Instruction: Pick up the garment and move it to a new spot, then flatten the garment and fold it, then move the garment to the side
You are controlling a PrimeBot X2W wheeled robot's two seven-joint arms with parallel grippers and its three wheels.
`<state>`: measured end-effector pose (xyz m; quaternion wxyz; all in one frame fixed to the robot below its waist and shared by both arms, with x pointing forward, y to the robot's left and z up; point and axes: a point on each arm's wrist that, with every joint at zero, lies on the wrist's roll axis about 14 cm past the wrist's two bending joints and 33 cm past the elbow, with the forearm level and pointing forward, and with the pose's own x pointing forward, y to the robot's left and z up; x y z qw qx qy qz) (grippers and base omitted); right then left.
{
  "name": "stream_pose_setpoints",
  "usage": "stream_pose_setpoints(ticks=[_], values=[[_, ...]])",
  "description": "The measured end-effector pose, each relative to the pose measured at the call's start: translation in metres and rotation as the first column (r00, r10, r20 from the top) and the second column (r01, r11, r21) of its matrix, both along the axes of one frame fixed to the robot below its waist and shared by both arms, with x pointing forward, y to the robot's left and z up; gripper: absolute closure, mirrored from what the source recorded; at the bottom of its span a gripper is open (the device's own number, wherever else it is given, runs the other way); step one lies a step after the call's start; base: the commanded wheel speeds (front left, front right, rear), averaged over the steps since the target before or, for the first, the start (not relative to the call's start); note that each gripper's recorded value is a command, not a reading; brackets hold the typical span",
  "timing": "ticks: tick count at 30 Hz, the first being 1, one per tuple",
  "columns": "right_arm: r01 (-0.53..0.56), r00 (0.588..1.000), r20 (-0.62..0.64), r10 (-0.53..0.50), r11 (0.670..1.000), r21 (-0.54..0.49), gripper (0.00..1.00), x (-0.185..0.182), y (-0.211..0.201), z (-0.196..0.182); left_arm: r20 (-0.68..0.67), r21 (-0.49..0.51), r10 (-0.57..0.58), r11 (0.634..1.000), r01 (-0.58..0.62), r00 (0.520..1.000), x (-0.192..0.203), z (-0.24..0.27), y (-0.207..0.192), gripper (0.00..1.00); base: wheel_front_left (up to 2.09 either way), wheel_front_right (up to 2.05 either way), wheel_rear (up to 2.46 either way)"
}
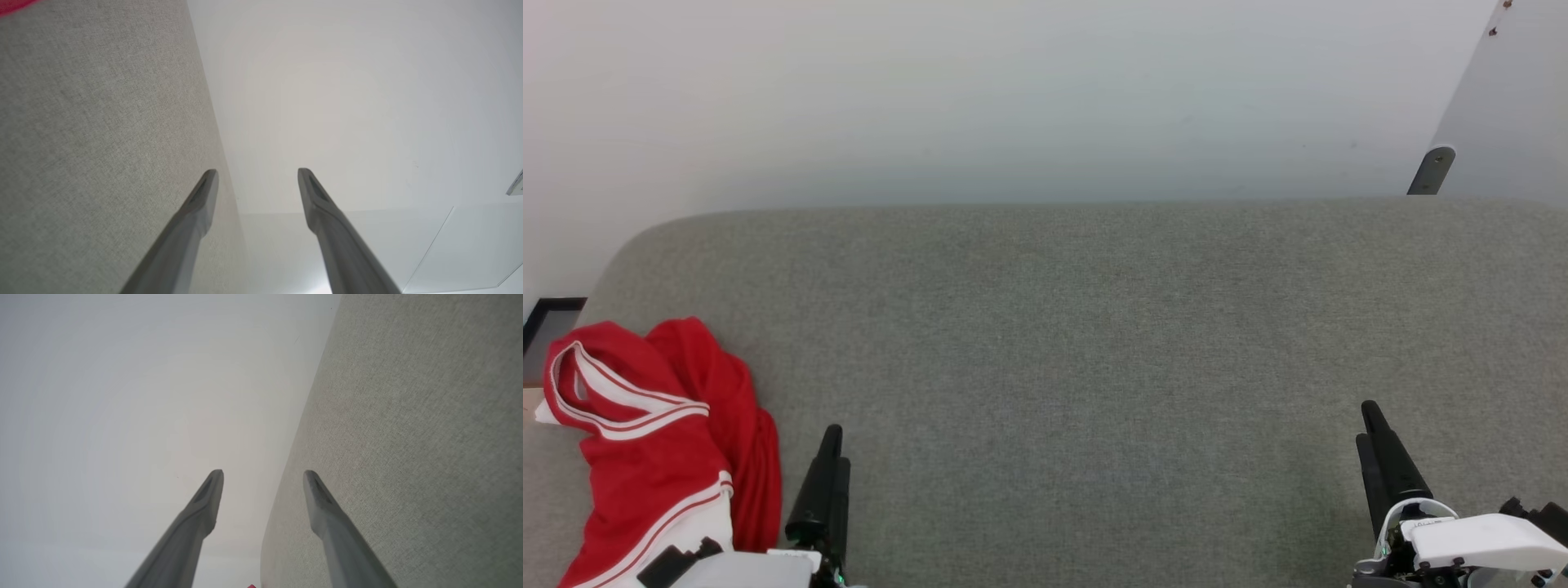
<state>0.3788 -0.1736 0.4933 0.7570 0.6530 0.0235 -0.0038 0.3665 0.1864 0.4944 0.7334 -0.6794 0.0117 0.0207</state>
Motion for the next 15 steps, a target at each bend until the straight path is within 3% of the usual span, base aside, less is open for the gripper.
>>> stream_pose_setpoints(ticks=[10,15], values=[[-0.010,1.000,0.017,0.013,0.991,-0.136,0.00,-0.0008,0.0009,0.0034,0.002,0.147,0.010,0.989,-0.010,1.000,-0.0033,0.0045,0.0050,0.00,0.00,0.00,0.00],[-0.022,0.999,0.029,0.030,0.969,-0.245,0.00,-0.0002,0.0017,0.0055,0.008,0.229,0.014,0.973,-0.016,1.000,-0.0047,0.0074,0.0062,0.00,0.00,0.00,0.00]])
